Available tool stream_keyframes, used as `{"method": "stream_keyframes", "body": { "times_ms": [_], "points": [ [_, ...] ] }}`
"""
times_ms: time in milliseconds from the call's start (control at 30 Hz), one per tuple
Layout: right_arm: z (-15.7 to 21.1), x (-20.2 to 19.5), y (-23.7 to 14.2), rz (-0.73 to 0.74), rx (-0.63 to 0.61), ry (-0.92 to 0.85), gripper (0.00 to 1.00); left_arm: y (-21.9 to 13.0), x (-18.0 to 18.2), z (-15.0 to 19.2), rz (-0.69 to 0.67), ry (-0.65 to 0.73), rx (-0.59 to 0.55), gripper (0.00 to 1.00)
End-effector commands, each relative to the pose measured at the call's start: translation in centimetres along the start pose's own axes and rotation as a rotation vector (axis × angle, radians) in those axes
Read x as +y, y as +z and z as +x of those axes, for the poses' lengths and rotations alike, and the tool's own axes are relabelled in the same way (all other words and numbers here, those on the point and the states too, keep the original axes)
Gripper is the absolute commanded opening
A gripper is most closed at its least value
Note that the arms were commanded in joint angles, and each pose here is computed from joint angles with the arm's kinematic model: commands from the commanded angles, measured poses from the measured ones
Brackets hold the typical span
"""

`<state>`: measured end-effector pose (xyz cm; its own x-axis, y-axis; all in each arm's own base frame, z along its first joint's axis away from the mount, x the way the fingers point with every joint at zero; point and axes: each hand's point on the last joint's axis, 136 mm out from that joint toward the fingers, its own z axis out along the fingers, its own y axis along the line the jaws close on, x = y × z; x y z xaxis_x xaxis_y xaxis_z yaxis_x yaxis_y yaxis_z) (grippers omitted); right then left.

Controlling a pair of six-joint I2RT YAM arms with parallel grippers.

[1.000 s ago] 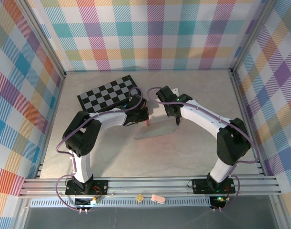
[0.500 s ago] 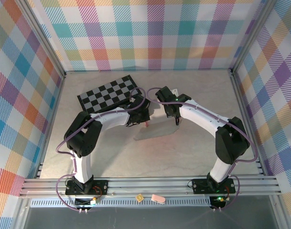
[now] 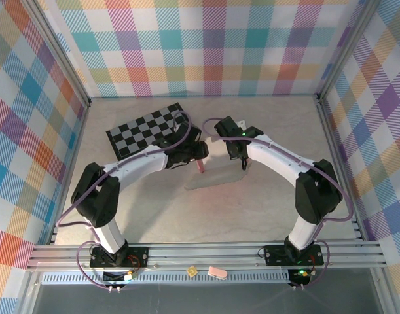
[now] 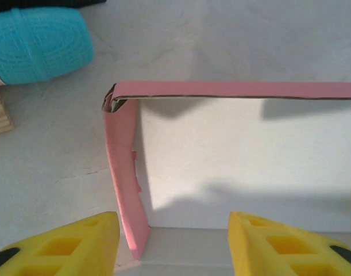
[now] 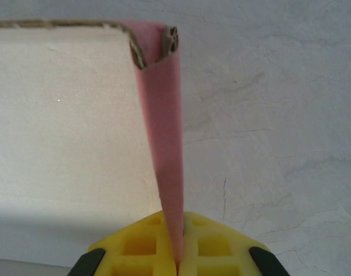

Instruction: Fold the paper box

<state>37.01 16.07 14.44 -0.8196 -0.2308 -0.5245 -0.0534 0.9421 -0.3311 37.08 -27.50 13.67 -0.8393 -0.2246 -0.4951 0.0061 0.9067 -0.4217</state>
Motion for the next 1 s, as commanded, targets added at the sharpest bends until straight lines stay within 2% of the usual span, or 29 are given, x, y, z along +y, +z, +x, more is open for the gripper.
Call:
{"method": "stream_keyframes", "body": {
  "times_ms": [0,233,400,533,700,967],
  "points": [
    [-0.4,-0.4,0.0,0.014,0.008,0.027,0.00,-2.2,1.0,0.3,-0.017,-0.010,0.031,0.53],
    [0.6,-1.0,0.7,0.002,0.074,0.094,0.00,-5.2,2.1,-1.3,-0.044,-0.038,0.007,0.48],
    [2.7,-3.1,2.3,-0.065,0.243,0.348,0.00,-7.8,1.7,-3.3,-0.064,-0.056,-0.044,0.48],
    [5.1,-4.3,3.8,-0.118,0.423,0.616,0.00,-9.0,1.8,-4.3,-0.092,-0.057,-0.072,0.48],
    [6.9,-4.8,4.4,-0.047,0.582,0.764,0.00,-10.0,1.9,-4.5,-0.096,-0.055,-0.085,0.47],
    [10.7,-4.6,4.7,0.205,0.848,0.950,0.00,-11.2,2.0,-4.6,-0.097,-0.049,-0.094,0.47]
  ]
}}
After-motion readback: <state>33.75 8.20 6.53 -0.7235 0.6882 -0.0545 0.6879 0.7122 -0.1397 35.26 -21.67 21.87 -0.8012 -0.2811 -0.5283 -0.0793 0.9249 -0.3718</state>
